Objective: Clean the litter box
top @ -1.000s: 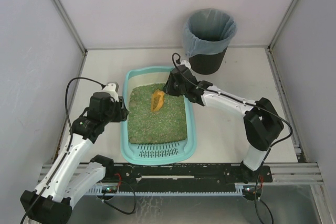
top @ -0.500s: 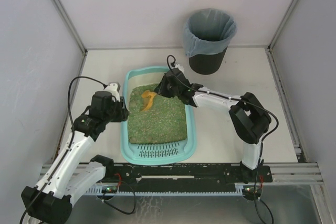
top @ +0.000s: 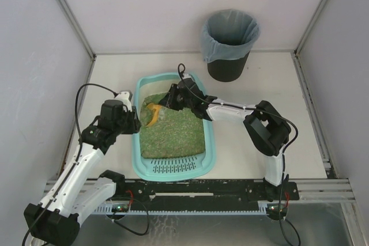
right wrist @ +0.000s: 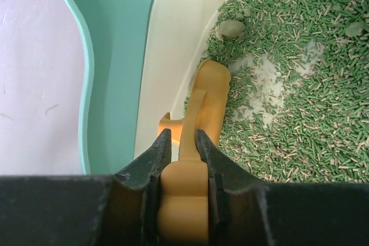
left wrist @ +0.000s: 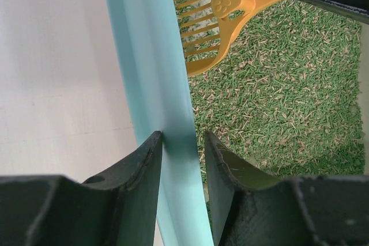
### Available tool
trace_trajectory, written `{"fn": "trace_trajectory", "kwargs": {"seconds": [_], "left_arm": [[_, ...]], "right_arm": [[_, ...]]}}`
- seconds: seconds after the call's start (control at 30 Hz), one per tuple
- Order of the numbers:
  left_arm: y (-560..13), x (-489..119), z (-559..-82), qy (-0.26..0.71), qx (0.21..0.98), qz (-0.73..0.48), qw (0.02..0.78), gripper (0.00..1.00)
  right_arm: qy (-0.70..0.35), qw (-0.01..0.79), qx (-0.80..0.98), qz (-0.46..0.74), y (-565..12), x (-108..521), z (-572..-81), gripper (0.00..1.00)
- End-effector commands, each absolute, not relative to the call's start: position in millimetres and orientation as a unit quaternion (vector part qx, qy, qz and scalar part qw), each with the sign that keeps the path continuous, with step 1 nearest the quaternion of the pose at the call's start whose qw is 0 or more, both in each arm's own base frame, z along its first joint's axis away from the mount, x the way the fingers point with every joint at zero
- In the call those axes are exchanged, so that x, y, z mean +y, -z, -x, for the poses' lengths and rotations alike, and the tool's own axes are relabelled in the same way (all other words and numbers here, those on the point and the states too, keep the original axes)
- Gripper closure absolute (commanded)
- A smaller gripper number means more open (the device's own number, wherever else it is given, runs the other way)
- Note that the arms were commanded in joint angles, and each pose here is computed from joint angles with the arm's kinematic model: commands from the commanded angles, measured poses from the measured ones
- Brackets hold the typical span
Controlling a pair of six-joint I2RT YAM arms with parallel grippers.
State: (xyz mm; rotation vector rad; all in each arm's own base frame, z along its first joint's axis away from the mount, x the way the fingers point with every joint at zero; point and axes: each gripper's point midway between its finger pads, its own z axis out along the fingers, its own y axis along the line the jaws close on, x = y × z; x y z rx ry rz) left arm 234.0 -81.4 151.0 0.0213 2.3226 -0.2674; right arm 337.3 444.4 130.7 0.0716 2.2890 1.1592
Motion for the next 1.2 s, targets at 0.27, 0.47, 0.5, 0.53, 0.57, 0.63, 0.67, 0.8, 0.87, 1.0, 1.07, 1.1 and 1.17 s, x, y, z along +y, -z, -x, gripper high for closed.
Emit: {"fn": "trace_trajectory", "kwargs": {"seconds": [0.27, 0.47, 0.5, 0.53, 0.57, 0.63, 0.67, 0.8, 0.87, 1.0, 1.07, 1.1, 1.17], "left_arm": [[-156.0, -83.9, -238.6, 0.113, 0.908, -0.013, 0.404, 0.61], [-156.0, -84.3, -238.4, 0.113, 0.908, -0.015, 0.404, 0.61], [-155.8, -84.2, -238.4, 0.113, 0.908, -0.014, 0.404, 0.61], [-155.9, -84.2, -238.4, 0.113, 0.908, -0.014, 0.404, 0.61], [-155.9, -83.8, -238.4, 0.112, 0.908, -0.014, 0.404, 0.61], [-155.5, -83.9, -238.4, 0.112, 0.908, -0.014, 0.403, 0.61], [-156.3, -83.9, -238.6, 0.112, 0.907, -0.014, 0.405, 0.61], [-155.7, -84.2, -238.5, 0.113, 0.908, -0.014, 0.403, 0.61], [-155.8, -84.1, -238.5, 0.112, 0.908, -0.015, 0.404, 0.61], [-155.7, -83.9, -238.6, 0.112, 0.908, -0.014, 0.403, 0.61], [-155.6, -84.1, -238.6, 0.113, 0.908, -0.014, 0.403, 0.61], [-155.4, -84.0, -238.2, 0.112, 0.908, -0.015, 0.403, 0.61], [-155.9, -84.0, -238.4, 0.112, 0.908, -0.014, 0.404, 0.61]], "right_arm": [[-0.527, 0.252, 0.811, 0.031, -138.3, 462.2, -287.2, 1.00], [-0.550, 0.275, 0.789, 0.003, -146.1, 454.0, -292.1, 1.00], [-0.554, 0.276, 0.785, 0.000, -147.3, 453.6, -292.5, 1.00], [-0.557, 0.278, 0.783, -0.004, -148.6, 453.0, -293.5, 1.00], [-0.560, 0.279, 0.780, -0.006, -149.7, 452.8, -293.8, 1.00], [-0.561, 0.283, 0.778, -0.012, -151.3, 451.1, -295.4, 1.00], [-0.561, 0.285, 0.777, -0.014, -152.1, 450.5, -296.0, 1.00], [-0.557, 0.301, 0.774, -0.024, -157.1, 444.6, -300.1, 1.00], [-0.555, 0.306, 0.773, -0.028, -158.1, 441.5, -301.7, 1.00], [-0.553, 0.312, 0.772, -0.033, -159.8, 437.4, -303.3, 1.00], [-0.552, 0.314, 0.771, -0.035, -160.7, 435.7, -303.7, 1.00], [-0.552, 0.316, 0.771, -0.037, -161.2, 434.6, -304.2, 1.00], [-0.550, 0.320, 0.771, -0.039, -162.3, 432.3, -304.5, 1.00]]}}
